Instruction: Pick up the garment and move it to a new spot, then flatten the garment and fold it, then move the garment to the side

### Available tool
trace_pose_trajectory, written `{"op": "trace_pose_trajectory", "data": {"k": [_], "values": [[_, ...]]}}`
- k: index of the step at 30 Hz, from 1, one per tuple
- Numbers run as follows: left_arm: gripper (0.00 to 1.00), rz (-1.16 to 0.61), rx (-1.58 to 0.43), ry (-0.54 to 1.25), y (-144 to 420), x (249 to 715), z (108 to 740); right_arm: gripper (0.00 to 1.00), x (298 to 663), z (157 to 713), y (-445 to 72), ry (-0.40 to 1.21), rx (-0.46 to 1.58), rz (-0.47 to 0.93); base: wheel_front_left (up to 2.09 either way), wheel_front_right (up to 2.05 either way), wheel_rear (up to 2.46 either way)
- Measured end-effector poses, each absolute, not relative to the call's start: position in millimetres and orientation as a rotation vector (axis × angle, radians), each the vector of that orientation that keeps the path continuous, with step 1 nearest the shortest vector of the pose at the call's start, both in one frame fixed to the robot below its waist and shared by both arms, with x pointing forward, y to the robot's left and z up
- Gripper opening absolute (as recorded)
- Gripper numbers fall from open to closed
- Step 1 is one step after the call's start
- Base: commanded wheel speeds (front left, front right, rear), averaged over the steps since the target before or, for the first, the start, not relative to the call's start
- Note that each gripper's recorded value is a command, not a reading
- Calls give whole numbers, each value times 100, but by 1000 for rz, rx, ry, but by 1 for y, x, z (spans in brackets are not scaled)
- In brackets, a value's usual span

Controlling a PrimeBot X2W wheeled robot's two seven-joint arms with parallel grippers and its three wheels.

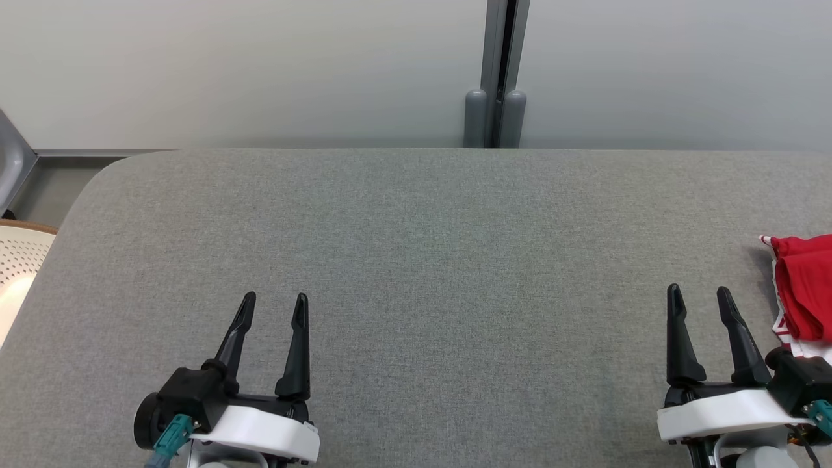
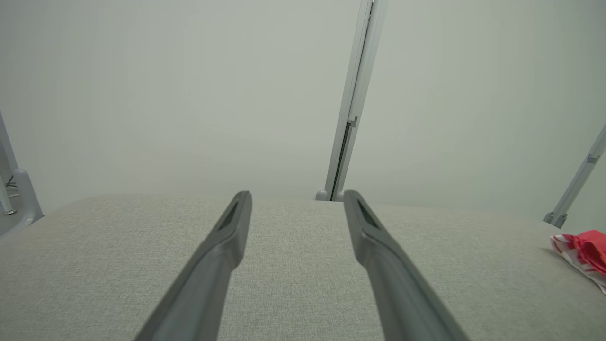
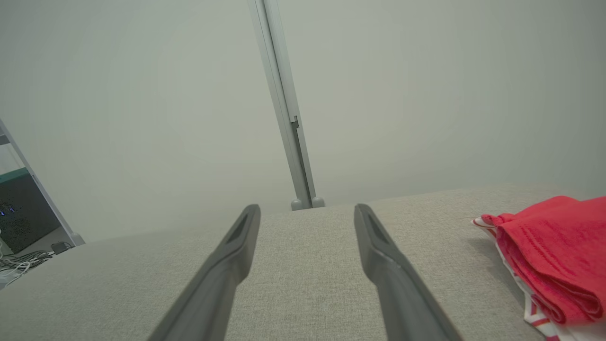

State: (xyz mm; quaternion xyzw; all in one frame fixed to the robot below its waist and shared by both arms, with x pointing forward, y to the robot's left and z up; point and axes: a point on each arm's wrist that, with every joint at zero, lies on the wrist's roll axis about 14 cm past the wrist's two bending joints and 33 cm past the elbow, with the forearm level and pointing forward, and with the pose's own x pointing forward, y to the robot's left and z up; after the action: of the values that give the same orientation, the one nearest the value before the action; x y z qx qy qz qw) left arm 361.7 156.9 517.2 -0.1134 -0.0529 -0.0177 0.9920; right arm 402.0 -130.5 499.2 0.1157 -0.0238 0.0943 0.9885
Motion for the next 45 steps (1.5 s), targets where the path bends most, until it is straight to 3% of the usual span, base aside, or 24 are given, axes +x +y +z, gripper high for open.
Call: {"op": "trace_pose_trajectory", "data": {"k": [29, 30, 45], "values": [[100, -46, -391, -107, 165, 362, 514, 100, 401, 495, -123, -36, 225, 207, 0, 0, 0], [0, -44, -393, -101, 166, 362, 512, 0, 401, 495, -123, -36, 224, 207, 0, 0, 0], [0, 10, -566, -1, 172, 356, 485, 0, 393, 472, -138, 63, 413, 127, 0, 0, 0]]}}
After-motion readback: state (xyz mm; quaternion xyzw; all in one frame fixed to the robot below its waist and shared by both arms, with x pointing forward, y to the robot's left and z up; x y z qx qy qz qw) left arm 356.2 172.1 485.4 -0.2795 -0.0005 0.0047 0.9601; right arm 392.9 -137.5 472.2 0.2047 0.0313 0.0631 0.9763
